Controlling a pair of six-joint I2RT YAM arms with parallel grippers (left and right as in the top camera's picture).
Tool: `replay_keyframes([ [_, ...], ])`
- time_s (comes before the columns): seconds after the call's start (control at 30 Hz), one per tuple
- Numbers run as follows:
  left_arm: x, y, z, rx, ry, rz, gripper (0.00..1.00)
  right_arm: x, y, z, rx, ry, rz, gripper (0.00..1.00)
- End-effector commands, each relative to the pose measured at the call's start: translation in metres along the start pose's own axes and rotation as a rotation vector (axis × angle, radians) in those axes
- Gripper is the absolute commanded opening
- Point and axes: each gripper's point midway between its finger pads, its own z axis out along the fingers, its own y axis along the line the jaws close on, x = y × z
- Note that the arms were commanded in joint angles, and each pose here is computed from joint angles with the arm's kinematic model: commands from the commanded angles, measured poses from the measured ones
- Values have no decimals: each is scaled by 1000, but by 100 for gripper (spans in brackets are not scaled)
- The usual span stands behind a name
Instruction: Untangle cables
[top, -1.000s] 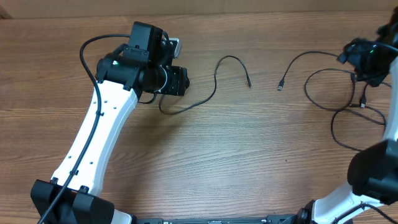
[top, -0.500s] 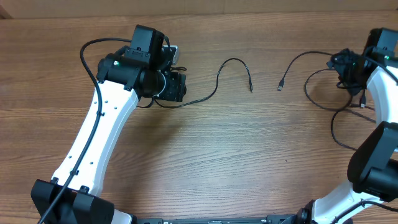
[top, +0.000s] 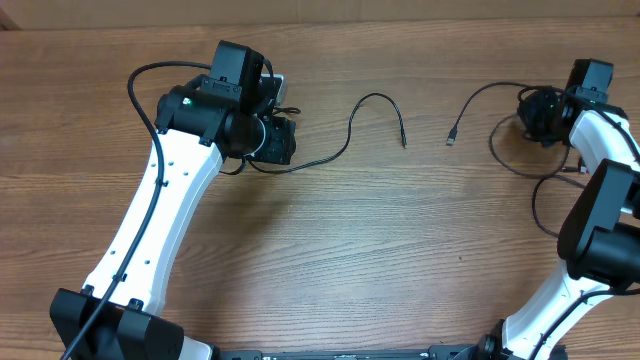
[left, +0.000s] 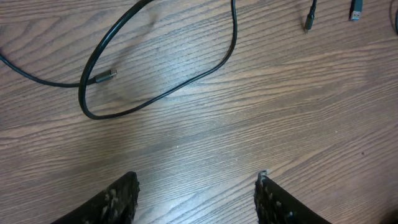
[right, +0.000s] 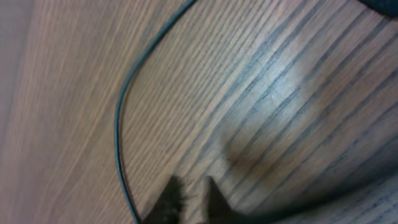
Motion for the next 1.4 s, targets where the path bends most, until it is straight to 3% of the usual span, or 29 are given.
replay_keyframes([
  [0.0, -3, -1, 0, -10, -3, 10, 59, -28, -4, -19, -7, -55, 6, 4],
  [0.27, -4, -1, 0, -10, -8, 11, 58, -122, -68, -126, 51, -251, 192, 4],
  [0.4, -5, 3, -1, -32, -14, 12, 59, -144, -95, -173, 47, -331, 248, 4],
  [0.47, -7, 5, -1, -48, -19, 12, 57, -141, -92, -173, 27, -307, 202, 4],
  [0.5, -10, 8, -1, -64, -32, 12, 55, -133, -83, -169, 2, -272, 149, 4],
  [0.53, -13, 9, -3, -70, -45, 12, 55, -126, -75, -166, -11, -245, 109, 11],
  [0.57, -16, 11, -6, -78, -61, 8, 55, -118, -65, -162, -26, -216, 60, 25],
  [0.6, -20, 13, -9, -86, -79, 0, 56, -112, -57, -159, -38, -194, 21, 46],
  [0.67, -30, 20, -23, -110, -125, -12, 57, -97, -43, -152, -38, -152, -35, 73],
  [0.73, -40, 26, -40, -120, -171, -28, 58, -82, -29, -146, -42, -117, -66, 89],
  [0.87, -52, 47, -79, -141, -255, -114, 64, -51, 5, -139, -73, -53, -223, 100],
  [1.07, -40, 87, -101, -143, -265, -339, 69, 22, 53, -126, -117, 109, -439, 100],
  [1.37, -28, 99, -102, -131, -222, -382, 72, 141, 114, -118, -222, 317, -722, 94],
])
